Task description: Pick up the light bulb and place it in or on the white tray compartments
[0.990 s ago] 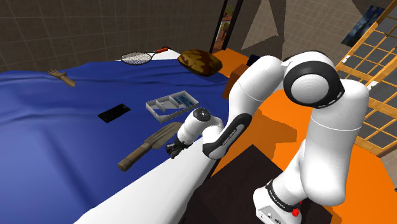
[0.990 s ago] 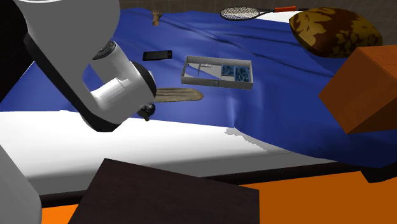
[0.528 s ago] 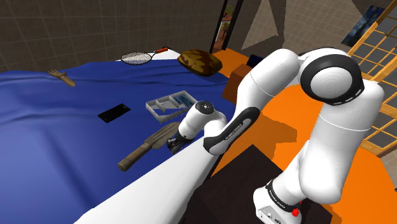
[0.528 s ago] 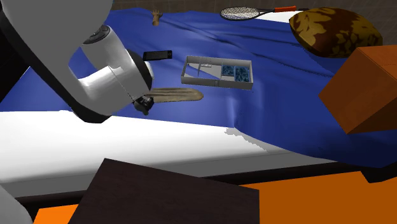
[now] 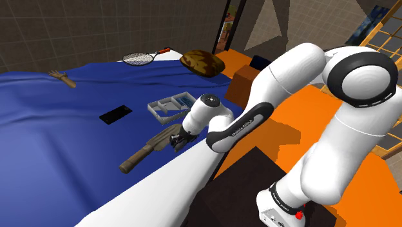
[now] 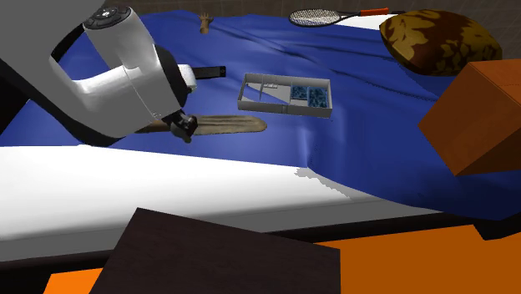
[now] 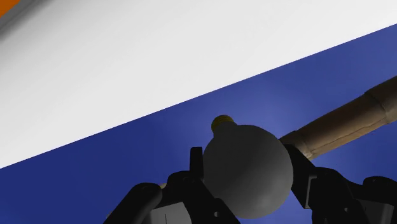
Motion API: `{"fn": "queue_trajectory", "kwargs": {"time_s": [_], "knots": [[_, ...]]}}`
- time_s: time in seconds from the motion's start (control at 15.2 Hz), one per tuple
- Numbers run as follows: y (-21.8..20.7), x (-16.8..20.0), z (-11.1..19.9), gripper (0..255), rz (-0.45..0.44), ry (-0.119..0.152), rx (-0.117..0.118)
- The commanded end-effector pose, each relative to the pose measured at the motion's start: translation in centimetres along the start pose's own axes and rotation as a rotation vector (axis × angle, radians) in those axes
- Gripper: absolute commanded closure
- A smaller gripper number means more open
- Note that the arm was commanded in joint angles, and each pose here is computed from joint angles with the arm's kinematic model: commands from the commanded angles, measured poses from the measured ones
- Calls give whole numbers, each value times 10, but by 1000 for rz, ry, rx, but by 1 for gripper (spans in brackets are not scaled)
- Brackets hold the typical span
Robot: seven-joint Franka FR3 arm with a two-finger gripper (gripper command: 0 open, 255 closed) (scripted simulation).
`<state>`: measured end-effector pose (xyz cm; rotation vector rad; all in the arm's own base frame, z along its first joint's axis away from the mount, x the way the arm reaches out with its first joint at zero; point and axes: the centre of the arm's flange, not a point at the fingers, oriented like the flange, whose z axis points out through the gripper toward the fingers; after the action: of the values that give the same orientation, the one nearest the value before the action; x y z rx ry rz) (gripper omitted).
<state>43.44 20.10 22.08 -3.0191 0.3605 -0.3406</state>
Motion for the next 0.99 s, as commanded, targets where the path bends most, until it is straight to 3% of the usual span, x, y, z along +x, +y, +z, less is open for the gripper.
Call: {"fn": "queue_trajectory", "kwargs": {"time_s": [0.0,0.26,0.92], "knots": [[0,3,-10,255,0,0,0],[-2,7,-29,255,0,0,0],[46,129,-14,255,0,0,0]]}}
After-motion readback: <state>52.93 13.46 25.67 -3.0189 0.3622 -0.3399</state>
